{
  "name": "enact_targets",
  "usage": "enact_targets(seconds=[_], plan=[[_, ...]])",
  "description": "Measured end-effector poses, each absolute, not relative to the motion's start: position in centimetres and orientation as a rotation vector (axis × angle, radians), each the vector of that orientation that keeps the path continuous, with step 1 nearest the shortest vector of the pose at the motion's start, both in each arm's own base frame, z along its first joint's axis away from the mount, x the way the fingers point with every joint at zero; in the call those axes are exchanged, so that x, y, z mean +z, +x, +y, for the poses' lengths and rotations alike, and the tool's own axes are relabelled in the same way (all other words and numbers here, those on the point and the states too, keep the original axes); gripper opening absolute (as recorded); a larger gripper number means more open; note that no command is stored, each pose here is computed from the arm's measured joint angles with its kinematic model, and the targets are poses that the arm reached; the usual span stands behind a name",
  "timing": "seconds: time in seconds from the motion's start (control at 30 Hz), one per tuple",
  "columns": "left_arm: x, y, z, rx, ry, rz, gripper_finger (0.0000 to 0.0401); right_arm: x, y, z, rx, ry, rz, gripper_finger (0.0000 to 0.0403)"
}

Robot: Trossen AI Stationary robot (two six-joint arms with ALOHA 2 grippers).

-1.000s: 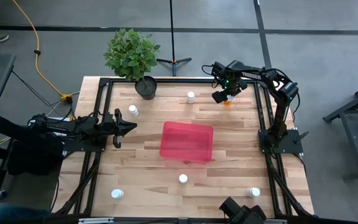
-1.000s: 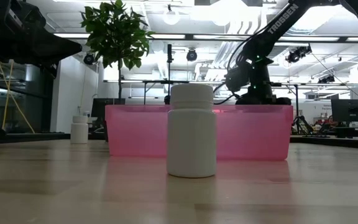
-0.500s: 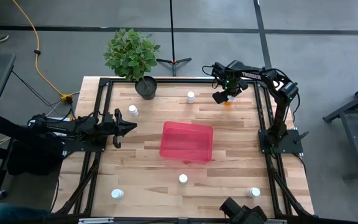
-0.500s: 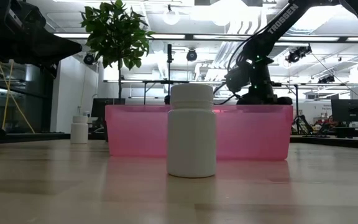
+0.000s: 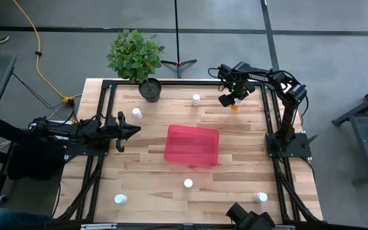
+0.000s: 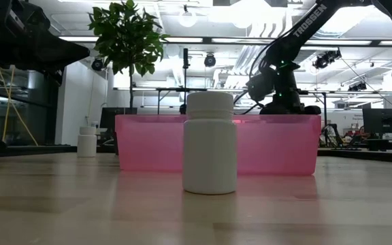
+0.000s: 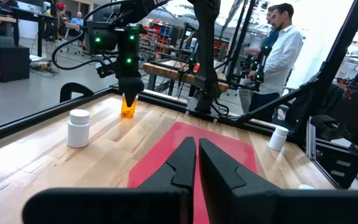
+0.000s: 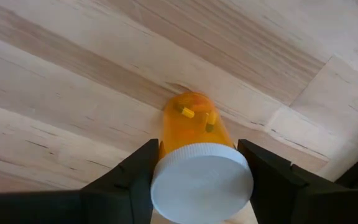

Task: Pick and place pill bottles into a basket
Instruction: Put the orange medicine bottle into the bin

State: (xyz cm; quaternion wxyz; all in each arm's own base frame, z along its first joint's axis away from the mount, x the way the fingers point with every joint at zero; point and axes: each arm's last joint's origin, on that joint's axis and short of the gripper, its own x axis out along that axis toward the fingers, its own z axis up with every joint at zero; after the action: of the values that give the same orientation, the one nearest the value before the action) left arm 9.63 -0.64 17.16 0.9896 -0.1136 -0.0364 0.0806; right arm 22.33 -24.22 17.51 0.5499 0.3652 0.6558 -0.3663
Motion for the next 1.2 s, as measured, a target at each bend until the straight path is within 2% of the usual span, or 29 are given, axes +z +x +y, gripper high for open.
enact_targets(seconds=[0.17,0.37,0.57,0.73,0.87,1.13,1.2], plan=[[17.2,9.6,-0.6,0.162,-0.228,-0.073,0.0058,17.5,22.3,-24.2,-0.864,0.866,1.56,0.0221],[17.2,9.6,-0.6,0.162,-0.228,-0.073,0.0058,17.5,22.3,-24.2,-0.863,0.866,1.559,0.0189],[17.2,9.6,-0.6,0.162,-0.228,-0.073,0.0058,17.5,22.3,-24.1,-0.861,0.869,1.564,0.019],[17.2,9.6,-0.6,0.162,-0.228,-0.073,0.0058,17.6,22.2,-24.0,-0.835,0.898,1.568,0.0213],[17.2,9.6,-0.6,0.162,-0.228,-0.073,0.0058,18.0,22.4,-24.1,-0.832,0.901,1.56,0.019],[17.2,9.6,-0.6,0.162,-0.228,-0.073,0.0058,20.1,23.1,-24.8,-0.823,0.89,1.523,0.019],[17.2,9.6,-0.6,0.162,-0.228,-0.074,0.0058,20.8,23.2,-24.9,-0.819,0.884,1.52,0.02]])
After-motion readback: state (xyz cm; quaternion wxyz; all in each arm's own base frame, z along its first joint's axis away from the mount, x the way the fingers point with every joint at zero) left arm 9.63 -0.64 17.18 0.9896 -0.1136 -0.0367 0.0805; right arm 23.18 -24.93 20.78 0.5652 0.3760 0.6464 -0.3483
